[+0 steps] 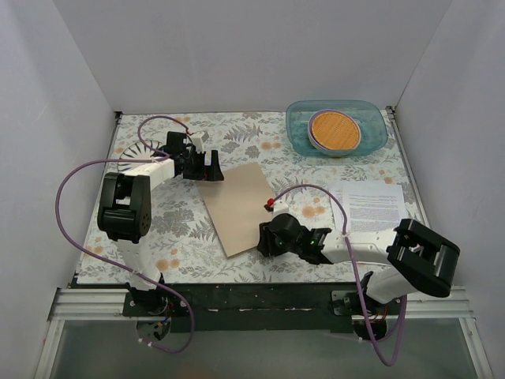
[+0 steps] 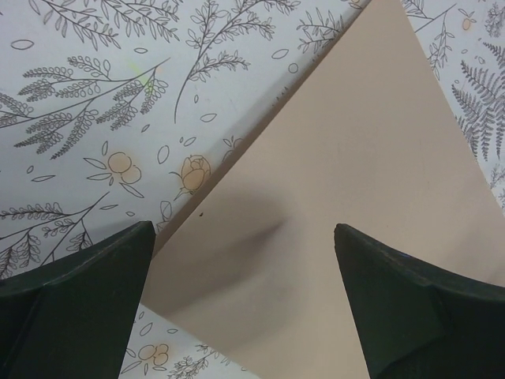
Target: Put the files into the folder
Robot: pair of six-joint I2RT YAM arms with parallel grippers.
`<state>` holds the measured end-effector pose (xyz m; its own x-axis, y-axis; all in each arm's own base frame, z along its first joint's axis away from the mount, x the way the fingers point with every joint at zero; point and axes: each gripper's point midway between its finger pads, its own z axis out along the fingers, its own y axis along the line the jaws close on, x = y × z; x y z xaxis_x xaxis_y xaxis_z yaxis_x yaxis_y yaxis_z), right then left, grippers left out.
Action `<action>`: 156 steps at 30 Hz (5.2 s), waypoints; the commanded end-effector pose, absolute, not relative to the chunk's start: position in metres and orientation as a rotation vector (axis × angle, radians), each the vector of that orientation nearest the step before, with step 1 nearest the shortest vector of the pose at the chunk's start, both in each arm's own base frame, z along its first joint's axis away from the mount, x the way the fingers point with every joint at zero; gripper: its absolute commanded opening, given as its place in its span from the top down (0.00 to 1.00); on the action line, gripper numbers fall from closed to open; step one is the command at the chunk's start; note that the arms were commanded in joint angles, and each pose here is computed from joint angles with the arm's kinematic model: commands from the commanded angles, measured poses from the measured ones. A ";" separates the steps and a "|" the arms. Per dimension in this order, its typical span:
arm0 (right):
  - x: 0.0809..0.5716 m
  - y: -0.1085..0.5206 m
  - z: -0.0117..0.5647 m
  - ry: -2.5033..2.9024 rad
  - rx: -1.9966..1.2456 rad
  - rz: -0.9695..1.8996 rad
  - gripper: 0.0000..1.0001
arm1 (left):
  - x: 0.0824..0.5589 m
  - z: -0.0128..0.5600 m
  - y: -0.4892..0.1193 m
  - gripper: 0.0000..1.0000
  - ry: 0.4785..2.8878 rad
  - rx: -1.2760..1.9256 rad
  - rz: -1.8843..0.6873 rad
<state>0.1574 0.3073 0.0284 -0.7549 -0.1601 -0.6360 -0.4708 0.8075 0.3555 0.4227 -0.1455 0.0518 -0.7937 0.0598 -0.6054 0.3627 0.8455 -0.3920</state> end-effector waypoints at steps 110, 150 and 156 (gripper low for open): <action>0.125 0.477 0.103 1.718 -1.311 -0.045 0.30 | 0.383 0.262 -0.079 0.02 2.214 0.176 -0.841; 0.273 -0.047 0.080 2.362 0.758 -0.365 0.22 | 0.341 0.171 -0.380 0.05 2.264 0.871 -1.102; 0.265 -0.088 0.084 2.301 0.890 -0.377 0.24 | 0.341 0.153 -0.425 0.05 2.292 0.836 -1.169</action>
